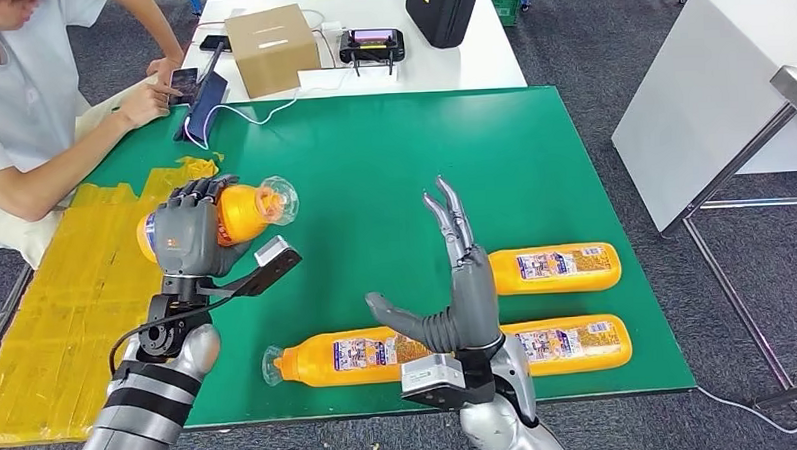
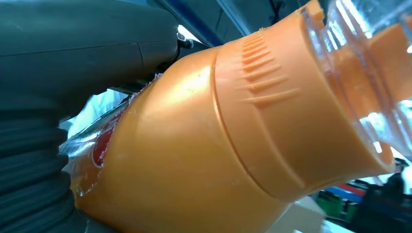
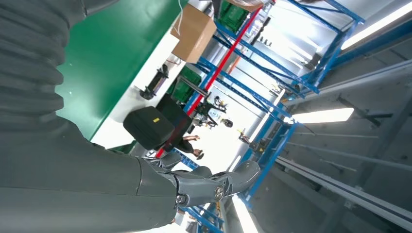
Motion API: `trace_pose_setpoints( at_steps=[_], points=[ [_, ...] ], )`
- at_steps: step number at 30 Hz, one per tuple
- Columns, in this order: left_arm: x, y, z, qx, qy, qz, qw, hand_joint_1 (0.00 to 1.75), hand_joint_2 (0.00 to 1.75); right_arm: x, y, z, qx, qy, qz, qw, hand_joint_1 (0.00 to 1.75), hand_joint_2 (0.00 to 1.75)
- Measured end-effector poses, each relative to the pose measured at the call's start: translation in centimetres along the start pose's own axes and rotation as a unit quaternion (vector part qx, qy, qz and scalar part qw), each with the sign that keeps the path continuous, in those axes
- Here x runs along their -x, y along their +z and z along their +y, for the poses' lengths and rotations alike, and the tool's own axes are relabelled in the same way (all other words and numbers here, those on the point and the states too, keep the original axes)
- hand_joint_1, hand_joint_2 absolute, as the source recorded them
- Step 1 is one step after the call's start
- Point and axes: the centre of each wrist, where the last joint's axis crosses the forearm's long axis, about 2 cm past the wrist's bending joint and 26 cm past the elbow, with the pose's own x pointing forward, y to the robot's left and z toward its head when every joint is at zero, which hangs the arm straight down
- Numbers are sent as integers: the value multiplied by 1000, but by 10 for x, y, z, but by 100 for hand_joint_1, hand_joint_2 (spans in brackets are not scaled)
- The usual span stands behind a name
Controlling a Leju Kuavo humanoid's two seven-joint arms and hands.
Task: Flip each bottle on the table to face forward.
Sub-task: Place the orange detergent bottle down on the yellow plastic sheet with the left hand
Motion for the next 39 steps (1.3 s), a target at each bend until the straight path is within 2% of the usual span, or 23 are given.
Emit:
trace_pose_setpoints(
  at_steps=[6, 10, 13, 18, 22, 28, 33, 39],
  points=[
    [11, 0, -8, 17, -18, 10, 1000, 175, 175, -2, -1, -2, 3, 1, -6, 1000, 0, 175],
    [18, -2, -12, 28, -120, 35, 992, 175, 175, -2, -2, -3, 5, -2, -5, 1000, 0, 175],
    [25, 2, -25, 65, -174, 35, 982, 175, 175, -3, -4, -3, 9, -9, -6, 1000, 0, 175],
    [42, 14, -46, 126, -216, 17, 968, 175, 175, -5, -10, -3, 9, -17, -15, 1000, 0, 175],
    [58, 27, -55, 158, -229, -6, 960, 175, 175, -7, -12, -1, 6, -26, -24, 999, 0, 175],
    [71, 44, -61, 197, -241, -8, 950, 175, 175, -8, -12, 1, 3, -30, -31, 999, 0, 175],
    [83, 55, -65, 240, -241, 5, 940, 175, 175, -10, -14, 2, -4, -33, -40, 999, 0, 175],
    [91, 56, -65, 260, -227, 28, 938, 175, 175, -11, -16, 3, -10, -36, -46, 998, 0, 175]
  ],
)
